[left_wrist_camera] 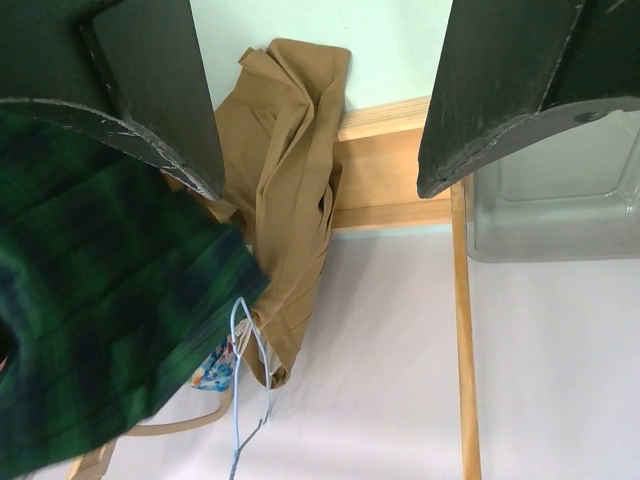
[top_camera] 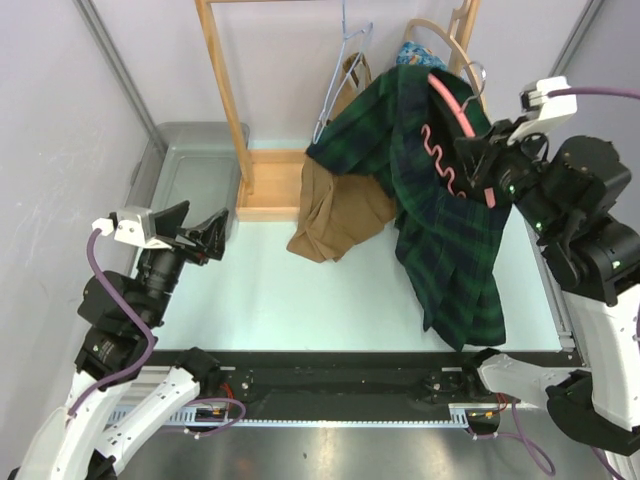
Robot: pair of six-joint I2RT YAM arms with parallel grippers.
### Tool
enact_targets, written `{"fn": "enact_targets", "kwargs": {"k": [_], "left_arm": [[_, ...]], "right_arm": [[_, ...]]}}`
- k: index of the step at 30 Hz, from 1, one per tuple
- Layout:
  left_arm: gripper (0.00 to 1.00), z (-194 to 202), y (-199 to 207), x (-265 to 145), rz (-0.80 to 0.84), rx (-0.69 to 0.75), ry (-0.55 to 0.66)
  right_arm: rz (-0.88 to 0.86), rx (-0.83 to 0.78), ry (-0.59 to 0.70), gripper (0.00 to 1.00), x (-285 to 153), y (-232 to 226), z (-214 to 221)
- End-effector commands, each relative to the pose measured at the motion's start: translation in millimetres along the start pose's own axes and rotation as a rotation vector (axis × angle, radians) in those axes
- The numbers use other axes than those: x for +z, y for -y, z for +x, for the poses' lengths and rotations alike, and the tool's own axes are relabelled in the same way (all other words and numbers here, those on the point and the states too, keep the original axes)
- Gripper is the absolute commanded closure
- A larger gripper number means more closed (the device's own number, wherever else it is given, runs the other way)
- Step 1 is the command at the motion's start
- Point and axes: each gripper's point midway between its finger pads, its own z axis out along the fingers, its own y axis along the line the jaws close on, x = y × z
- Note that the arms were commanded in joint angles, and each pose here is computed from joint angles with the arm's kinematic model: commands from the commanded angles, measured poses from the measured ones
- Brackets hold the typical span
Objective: Place the skirt on the hanger
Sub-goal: Hang the hanger with skirt onto the clothesline
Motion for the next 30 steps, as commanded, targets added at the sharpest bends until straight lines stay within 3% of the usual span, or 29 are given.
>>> {"fn": "enact_targets", "kwargs": {"k": [1, 12, 20, 30], "left_arm": [[0.18, 2, 0, 1, 0.0, -0.016, 0.002], [0.18, 6, 2, 1, 0.008, -0.022, -0.009], [0.18, 5, 0, -8, 0.005, -0.037, -0.006], [0.18, 6, 0, -15, 0.014, -0.051, -0.006]], "right_arm": [[0.041, 0.068, 0.245, 1.0, -17, 6, -78], [0.018, 0.185, 0.239, 1.0, 48, -15, -81], [0.166, 0.165, 0.212, 1.0, 106, -11, -73], [0.231, 0.1, 0.25, 1.0, 153, -1, -80]]}}
